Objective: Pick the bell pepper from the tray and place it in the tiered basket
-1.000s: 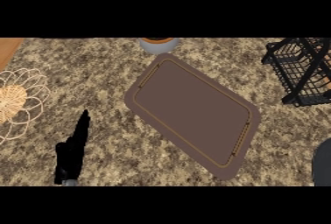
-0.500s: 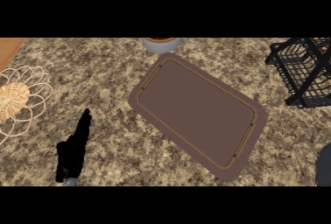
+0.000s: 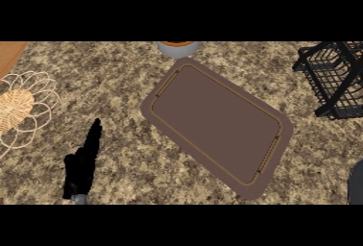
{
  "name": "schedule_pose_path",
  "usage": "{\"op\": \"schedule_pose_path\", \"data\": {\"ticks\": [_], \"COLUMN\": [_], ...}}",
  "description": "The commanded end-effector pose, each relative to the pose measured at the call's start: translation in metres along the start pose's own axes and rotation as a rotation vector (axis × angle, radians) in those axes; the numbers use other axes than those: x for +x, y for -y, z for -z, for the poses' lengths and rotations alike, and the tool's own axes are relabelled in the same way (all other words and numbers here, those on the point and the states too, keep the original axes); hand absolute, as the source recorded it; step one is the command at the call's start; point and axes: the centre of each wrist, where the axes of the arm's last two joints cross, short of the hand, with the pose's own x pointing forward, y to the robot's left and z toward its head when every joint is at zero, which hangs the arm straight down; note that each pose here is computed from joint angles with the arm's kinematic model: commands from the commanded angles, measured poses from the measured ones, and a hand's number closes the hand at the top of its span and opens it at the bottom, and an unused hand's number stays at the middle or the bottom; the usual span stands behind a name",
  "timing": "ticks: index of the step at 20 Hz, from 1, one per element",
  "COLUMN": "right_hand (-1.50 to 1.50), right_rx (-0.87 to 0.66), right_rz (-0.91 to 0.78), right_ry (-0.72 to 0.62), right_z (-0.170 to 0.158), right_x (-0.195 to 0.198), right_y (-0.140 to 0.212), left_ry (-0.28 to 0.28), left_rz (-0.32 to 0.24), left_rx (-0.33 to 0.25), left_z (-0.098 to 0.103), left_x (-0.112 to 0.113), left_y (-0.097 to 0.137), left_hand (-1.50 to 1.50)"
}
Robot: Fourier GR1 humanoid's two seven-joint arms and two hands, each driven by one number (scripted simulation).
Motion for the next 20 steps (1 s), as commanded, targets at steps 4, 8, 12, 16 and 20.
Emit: {"op": "schedule_pose_path", "data": {"ticks": [4,8,12,16,20], "right_hand": [1.5,1.5,1.5,-1.5,-1.5], "right_rx": [0.032,0.034,0.038,0.106,0.108], "right_rz": [-0.028,-0.024,0.064,0.286,0.453], "right_ry": [-0.053,-0.113,-0.113,-0.195,-0.21], "right_z": [0.018,0.029,0.042,0.038,0.042], "right_x": [-0.002,-0.014,-0.018,-0.028,-0.035], "right_y": [-0.05,-0.081,-0.09,-0.105,-0.116], "left_ry": [-0.066,-0.073,-0.077,-0.071,-0.054], "left_rz": [0.005,-0.007,0.008,0.007,0.001], "left_rx": [0.001,-0.011,-0.006,-0.01,-0.023], "left_z": [-0.002,-0.002,0.011,-0.007,-0.004], "left_x": [-0.012,-0.008,-0.014,-0.018,-0.008], "left_y": [0.004,-0.001,-0.002,0.002,-0.003], "left_hand": [0.0,0.0,0.0,0.0,0.0]}}
